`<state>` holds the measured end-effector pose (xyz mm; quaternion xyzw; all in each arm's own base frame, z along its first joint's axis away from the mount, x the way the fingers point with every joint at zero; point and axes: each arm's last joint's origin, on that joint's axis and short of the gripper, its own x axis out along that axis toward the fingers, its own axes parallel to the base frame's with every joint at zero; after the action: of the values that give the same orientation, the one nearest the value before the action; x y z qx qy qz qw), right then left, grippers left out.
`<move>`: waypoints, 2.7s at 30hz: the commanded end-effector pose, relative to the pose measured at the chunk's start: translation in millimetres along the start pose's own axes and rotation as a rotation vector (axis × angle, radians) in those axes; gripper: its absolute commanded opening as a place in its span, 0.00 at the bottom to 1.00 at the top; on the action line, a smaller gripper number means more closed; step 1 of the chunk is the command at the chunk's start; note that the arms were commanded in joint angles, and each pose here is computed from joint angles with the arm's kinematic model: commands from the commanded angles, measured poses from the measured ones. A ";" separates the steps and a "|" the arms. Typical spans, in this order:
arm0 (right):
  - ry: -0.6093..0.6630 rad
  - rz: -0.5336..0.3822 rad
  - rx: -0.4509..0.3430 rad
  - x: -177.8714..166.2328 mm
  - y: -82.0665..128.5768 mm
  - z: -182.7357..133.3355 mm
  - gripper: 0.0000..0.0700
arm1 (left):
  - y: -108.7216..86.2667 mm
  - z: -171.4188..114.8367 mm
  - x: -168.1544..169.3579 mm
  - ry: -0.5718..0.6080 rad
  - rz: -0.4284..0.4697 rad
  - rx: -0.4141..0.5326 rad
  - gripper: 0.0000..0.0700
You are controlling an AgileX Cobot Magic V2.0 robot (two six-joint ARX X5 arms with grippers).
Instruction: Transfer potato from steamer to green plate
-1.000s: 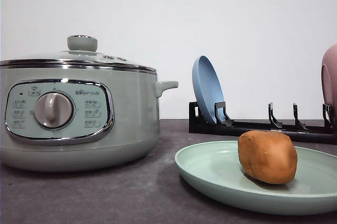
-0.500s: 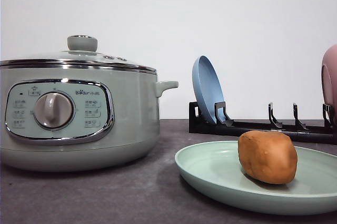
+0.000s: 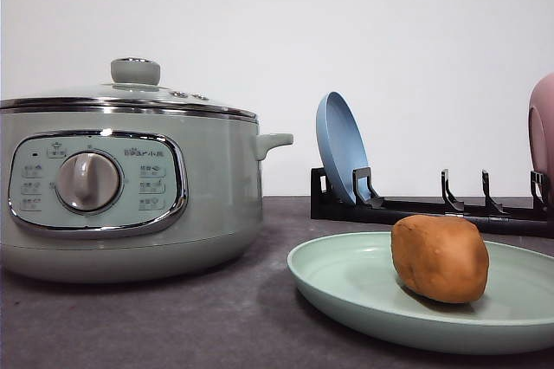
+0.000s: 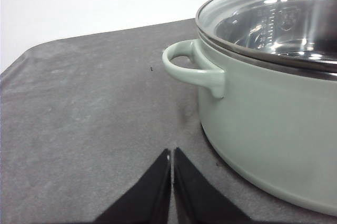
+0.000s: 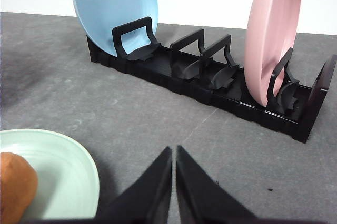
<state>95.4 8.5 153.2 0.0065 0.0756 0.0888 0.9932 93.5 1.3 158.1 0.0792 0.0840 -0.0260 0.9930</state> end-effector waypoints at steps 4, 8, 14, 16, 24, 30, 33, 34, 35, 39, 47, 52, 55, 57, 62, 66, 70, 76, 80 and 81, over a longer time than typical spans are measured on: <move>-0.001 -0.001 0.007 0.3 -0.2 -1.1 0.00 | -1.0 -6.8 1.4 0.038 -0.006 -0.009 0.00; -0.001 -0.001 0.007 0.3 -0.2 -1.1 0.00 | -1.0 -6.8 1.4 0.038 -0.006 -0.009 0.00; -0.001 -0.001 0.007 0.3 -0.2 -1.1 0.00 | -1.0 -6.8 1.4 0.038 -0.006 -0.009 0.00; -0.001 -0.001 0.007 0.3 -0.2 -1.1 0.00 | -1.0 -6.8 1.4 0.038 -0.006 -0.009 0.00; -0.001 -0.001 0.007 0.3 -0.2 -1.1 0.00 | -1.0 -6.8 1.4 0.038 -0.006 -0.009 0.00; -0.001 -0.001 0.007 0.3 -0.2 -1.1 0.00 | -1.0 -6.8 1.4 0.038 -0.006 -0.009 0.00; -0.001 -0.001 0.007 0.3 -0.2 -1.1 0.00 | -1.0 -6.8 1.4 0.038 -0.006 -0.009 0.00; -0.001 -0.001 0.007 0.3 -0.2 -1.1 0.00 | -1.0 -6.8 1.4 0.038 -0.006 -0.009 0.00; -0.001 -0.001 0.007 0.3 -0.2 -1.1 0.00 | -1.0 -6.8 1.4 0.038 -0.006 -0.008 0.00; -0.001 -0.001 0.007 0.3 -0.2 -1.1 0.00 | -1.0 -6.8 1.4 0.038 -0.006 -0.009 0.00; -0.001 -0.001 0.007 0.3 -0.2 -1.1 0.00 | -1.0 -6.8 1.4 0.038 -0.006 -0.009 0.00; -0.001 -0.001 0.007 0.3 -0.2 -1.1 0.00 | -1.0 -6.8 1.4 0.038 -0.006 -0.009 0.00; -0.001 -0.001 0.007 0.3 -0.2 -1.1 0.00 | -1.0 -6.8 1.4 0.038 -0.006 -0.009 0.00; -0.001 -0.001 0.007 0.3 -0.2 -1.1 0.00 | -1.0 -6.8 1.4 0.038 -0.006 -0.008 0.00; -0.001 -0.001 0.007 0.3 -0.2 -1.1 0.00 | -1.0 -6.8 1.4 0.038 -0.006 -0.009 0.00; -0.001 -0.001 0.007 0.3 -0.2 -1.1 0.00 | -1.0 -6.8 1.4 0.038 -0.006 -0.009 0.00; -0.001 -0.001 0.007 0.3 -0.2 -1.1 0.00 | -1.0 -6.8 1.4 0.038 -0.006 -0.009 0.00; -0.001 -0.001 0.007 0.3 -0.2 -1.1 0.00 | -1.0 -6.8 1.4 0.038 -0.006 -0.009 0.00; -0.001 -0.001 0.007 0.3 -0.2 -1.1 0.00 | -1.0 -6.8 1.4 0.038 -0.006 -0.009 0.00; -0.001 -0.001 0.007 0.3 -0.2 -1.1 0.00 | -1.0 -6.8 1.4 0.038 -0.006 -0.009 0.00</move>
<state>95.5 8.5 153.1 0.0065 0.0758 0.0888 0.9931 93.5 1.3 158.1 0.0794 0.0840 -0.0260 0.9930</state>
